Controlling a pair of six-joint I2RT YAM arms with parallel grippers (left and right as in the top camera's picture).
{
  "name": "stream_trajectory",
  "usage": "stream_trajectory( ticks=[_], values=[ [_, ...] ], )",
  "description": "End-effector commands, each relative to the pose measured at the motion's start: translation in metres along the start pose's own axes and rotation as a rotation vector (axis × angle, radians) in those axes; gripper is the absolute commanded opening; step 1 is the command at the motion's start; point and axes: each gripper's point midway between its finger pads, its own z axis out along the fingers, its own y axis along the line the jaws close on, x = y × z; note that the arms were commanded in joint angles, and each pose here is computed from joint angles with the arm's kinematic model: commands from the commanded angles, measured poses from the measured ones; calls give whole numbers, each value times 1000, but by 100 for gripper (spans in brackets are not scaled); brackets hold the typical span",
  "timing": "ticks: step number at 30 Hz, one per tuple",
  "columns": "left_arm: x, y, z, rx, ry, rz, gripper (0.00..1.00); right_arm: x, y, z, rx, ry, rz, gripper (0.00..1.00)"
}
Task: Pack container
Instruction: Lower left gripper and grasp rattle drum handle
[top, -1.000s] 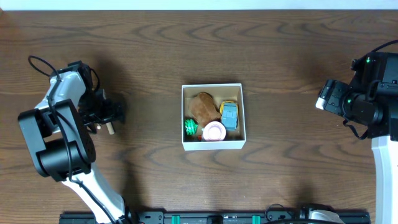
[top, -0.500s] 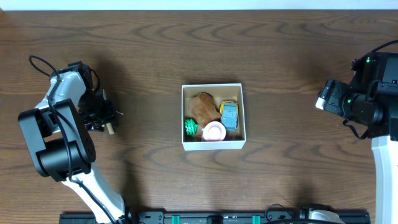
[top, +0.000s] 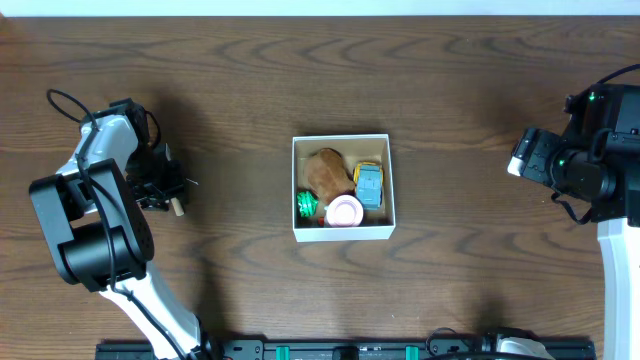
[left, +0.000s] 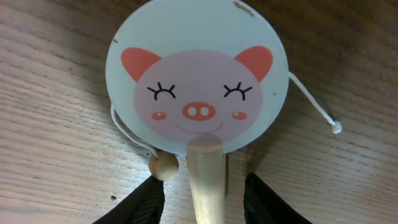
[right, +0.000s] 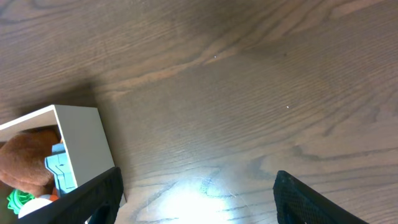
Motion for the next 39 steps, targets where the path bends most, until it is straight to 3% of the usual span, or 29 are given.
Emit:
stream_trajectory(
  ticks=[1, 13, 18, 28, 33, 39],
  values=[
    [3, 1, 4, 4, 14, -4, 42, -1, -1, -1, -1, -1, -6, 79],
    [10, 2, 21, 5, 30, -9, 42, 0, -1, -1, 0, 2, -6, 79],
    [10, -1, 21, 22, 31, -24, 33, 0, -1, -1, 0, 2, -6, 79],
    [15, -1, 20, 20, 49, -39, 31, 0, -1, -1, 0, 1, -6, 79],
    [16, -1, 20, 20, 54, -40, 19, 0, -1, -1, 0, 2, -6, 79],
    [16, -1, 20, 20, 54, -43, 19, 0, -1, -1, 0, 2, -6, 79]
  ],
)
